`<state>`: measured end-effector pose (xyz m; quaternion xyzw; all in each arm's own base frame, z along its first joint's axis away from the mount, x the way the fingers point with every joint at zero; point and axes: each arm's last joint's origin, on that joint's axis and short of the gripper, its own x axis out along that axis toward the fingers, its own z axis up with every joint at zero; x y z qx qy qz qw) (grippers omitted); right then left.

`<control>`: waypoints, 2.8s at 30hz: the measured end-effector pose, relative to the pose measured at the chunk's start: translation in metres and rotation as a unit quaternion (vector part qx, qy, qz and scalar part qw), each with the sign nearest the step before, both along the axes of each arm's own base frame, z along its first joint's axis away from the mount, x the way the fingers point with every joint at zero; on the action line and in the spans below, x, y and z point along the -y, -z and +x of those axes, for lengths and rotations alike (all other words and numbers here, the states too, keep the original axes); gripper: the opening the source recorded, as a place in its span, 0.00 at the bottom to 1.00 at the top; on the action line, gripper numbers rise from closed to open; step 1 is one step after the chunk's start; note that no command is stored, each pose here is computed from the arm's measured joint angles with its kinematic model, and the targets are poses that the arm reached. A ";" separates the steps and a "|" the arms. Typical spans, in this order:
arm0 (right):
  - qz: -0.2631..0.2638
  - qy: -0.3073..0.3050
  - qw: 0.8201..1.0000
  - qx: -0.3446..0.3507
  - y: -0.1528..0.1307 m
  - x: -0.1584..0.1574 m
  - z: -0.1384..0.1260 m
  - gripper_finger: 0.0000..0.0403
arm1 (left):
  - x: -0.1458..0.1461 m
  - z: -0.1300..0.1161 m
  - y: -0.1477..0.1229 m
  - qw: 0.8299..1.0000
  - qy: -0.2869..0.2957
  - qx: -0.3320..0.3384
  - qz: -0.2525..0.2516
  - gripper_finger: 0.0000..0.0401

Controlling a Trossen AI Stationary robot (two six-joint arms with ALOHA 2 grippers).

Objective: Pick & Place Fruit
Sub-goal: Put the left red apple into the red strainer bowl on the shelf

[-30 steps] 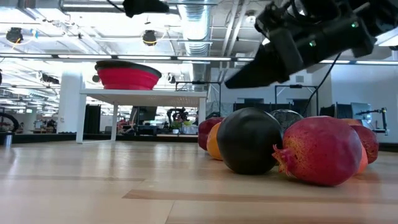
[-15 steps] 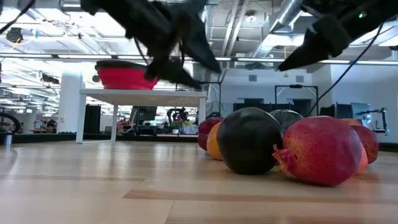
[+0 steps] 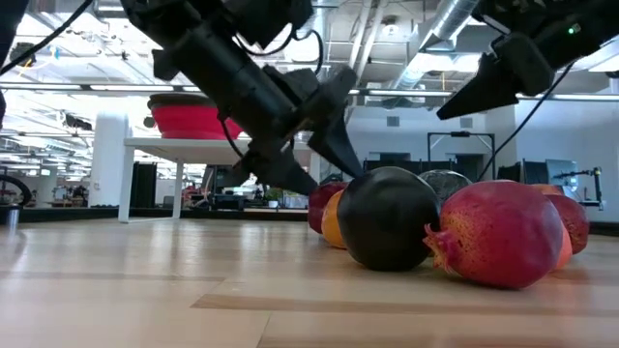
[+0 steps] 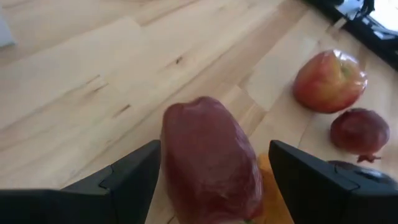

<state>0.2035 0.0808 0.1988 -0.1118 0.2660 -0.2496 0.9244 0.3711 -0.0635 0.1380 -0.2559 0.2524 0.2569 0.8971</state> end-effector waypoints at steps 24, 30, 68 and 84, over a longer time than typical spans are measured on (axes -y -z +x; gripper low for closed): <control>0.007 0.014 1.000 0.010 0.005 -0.002 0.005 0.59 | -0.006 -0.008 -0.001 0.988 0.130 -0.083 0.003 0.60; 0.018 0.009 1.000 0.020 0.004 -0.003 0.006 0.59 | -0.010 -0.030 -0.033 0.980 0.147 -0.129 0.023 0.60; 0.208 -0.405 0.883 0.113 0.057 0.051 0.147 0.60 | -0.007 -0.049 -0.087 0.963 0.262 -0.057 -0.001 0.67; 0.284 -0.477 0.788 0.266 0.056 0.080 0.093 0.63 | 0.061 -0.076 -0.151 0.754 0.439 0.056 0.486 0.78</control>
